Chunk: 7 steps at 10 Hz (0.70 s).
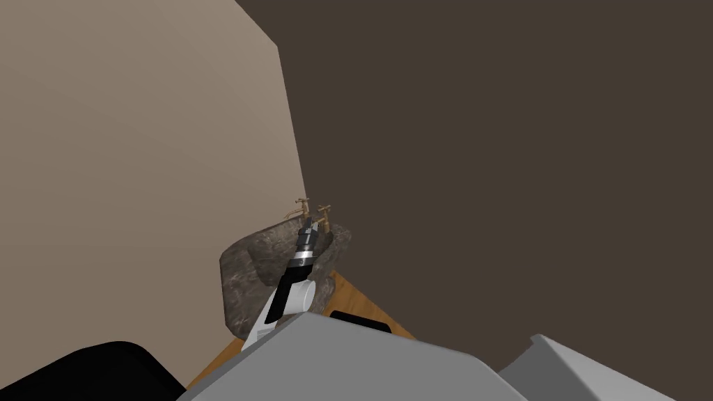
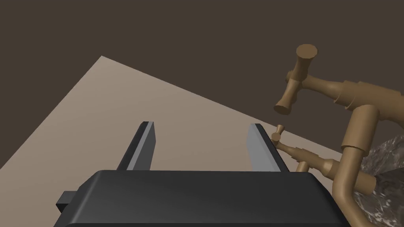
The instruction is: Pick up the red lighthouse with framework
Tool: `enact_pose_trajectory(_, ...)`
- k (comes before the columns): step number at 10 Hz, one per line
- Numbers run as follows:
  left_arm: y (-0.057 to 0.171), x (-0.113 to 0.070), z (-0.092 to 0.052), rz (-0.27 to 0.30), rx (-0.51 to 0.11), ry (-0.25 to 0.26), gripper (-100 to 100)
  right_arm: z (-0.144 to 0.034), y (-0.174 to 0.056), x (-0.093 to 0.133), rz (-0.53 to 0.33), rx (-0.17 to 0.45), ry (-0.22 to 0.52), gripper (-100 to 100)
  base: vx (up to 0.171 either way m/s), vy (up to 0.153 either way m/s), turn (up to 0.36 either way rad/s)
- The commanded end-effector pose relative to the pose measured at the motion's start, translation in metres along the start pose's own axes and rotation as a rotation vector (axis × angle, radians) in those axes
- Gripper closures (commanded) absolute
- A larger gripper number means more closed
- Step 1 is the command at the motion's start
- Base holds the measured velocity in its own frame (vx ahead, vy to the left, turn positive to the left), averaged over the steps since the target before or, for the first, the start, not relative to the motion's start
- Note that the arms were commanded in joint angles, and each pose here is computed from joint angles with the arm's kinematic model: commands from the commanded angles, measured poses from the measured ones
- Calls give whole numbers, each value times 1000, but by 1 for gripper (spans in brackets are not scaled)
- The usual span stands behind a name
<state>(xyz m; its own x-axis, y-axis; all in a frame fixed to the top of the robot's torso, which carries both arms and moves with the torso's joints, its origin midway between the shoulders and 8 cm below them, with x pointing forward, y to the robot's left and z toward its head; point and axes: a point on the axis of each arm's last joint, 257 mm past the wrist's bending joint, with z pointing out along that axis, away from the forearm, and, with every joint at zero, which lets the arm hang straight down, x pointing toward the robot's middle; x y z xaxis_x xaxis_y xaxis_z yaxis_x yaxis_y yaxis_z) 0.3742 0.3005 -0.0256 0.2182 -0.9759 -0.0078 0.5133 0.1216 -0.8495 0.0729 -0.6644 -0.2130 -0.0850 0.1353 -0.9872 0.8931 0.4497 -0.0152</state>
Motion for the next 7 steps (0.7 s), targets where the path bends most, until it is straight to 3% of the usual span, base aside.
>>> enact_pose_trajectory(1,0,0,0,0,0,0,0,-11,-18,3,-6,36,3,100,-18,-27,80)
enact_pose_trajectory(2,0,0,0,0,0,0,0,-24,-38,-18,-47,73,-31,100,-32,-20,370)
enact_pose_trajectory(3,0,0,0,0,0,0,0,-38,-60,-21,-56,121,-30,100,-40,-35,295)
enact_pose_trajectory(6,0,0,0,0,0,0,0,-43,-65,-15,-44,137,-18,100,-8,-10,-9)
enact_pose_trajectory(7,0,0,0,0,0,0,0,-43,-66,-14,-44,140,-16,0,0,0,0)
